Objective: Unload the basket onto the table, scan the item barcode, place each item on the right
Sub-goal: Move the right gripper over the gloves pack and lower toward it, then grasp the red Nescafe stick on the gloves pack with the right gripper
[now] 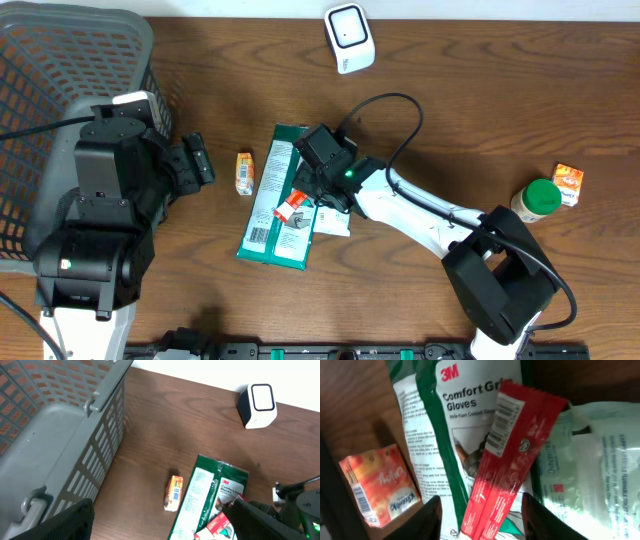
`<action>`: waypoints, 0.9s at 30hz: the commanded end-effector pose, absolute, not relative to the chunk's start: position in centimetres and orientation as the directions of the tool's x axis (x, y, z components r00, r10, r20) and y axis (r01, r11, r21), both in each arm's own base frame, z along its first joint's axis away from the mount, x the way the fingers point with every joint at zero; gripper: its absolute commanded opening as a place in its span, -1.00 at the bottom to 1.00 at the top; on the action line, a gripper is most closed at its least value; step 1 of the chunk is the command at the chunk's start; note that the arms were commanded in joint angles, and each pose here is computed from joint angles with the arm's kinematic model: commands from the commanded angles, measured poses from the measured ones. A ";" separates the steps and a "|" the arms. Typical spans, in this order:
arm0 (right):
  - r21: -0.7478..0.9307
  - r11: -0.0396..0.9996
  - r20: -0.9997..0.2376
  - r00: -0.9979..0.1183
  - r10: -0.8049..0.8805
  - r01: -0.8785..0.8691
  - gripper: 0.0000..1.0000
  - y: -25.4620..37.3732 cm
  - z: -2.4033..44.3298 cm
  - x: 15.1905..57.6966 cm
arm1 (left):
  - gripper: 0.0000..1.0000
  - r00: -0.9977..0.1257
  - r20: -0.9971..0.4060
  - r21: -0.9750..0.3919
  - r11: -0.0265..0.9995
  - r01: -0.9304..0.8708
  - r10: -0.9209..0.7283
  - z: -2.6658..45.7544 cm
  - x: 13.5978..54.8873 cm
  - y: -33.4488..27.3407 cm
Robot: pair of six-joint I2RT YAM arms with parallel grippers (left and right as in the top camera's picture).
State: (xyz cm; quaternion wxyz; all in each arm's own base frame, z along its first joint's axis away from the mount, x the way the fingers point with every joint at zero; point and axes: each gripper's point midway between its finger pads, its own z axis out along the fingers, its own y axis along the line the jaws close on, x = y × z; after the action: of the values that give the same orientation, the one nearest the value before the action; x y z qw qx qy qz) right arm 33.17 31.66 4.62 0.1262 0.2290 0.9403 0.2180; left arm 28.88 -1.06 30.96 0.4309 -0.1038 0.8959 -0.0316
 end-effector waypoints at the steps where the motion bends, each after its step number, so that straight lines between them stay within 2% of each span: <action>1: 0.443 0.788 -0.148 -0.831 0.536 0.429 0.01 31.3 3.8 32.9 | 0.74 -0.596 -0.772 -0.150 0.974 -0.171 -0.223 31.4 28.9 -0.8; 10: 0.416 0.794 -0.156 -0.826 0.542 0.442 -0.02 31.6 2.1 32.6 | 0.74 -0.596 -0.772 -0.150 0.974 -0.171 -0.223 31.4 28.9 -0.8; 14: 0.392 0.801 -0.160 -0.824 0.544 0.453 -0.31 31.4 0.8 32.5 | 0.74 -0.596 -0.772 -0.150 0.974 -0.171 -0.223 31.4 28.9 -0.8; 19: 0.354 0.833 -0.213 -0.830 0.515 0.425 -0.92 30.3 0.5 33.0 | 0.74 -0.596 -0.772 -0.150 0.974 -0.171 -0.223 31.4 28.9 -0.8; 23: 0.349 0.878 -0.257 -0.868 0.425 0.327 -0.98 30.3 1.6 33.3 | 0.74 -0.596 -0.772 -0.150 0.974 -0.171 -0.223 31.4 28.9 -0.8; 27: 0.358 0.913 -0.371 -0.868 0.331 0.195 -0.98 30.1 5.4 34.5 | 0.74 -0.596 -0.772 -0.150 0.974 -0.171 -0.223 31.4 28.9 -0.8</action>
State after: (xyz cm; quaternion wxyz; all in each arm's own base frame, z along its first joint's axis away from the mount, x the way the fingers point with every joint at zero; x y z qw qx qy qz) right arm 33.19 31.05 1.99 0.1587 0.1937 0.9543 0.1629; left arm 28.88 -1.06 30.96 0.4309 -0.1038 0.8959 -0.0316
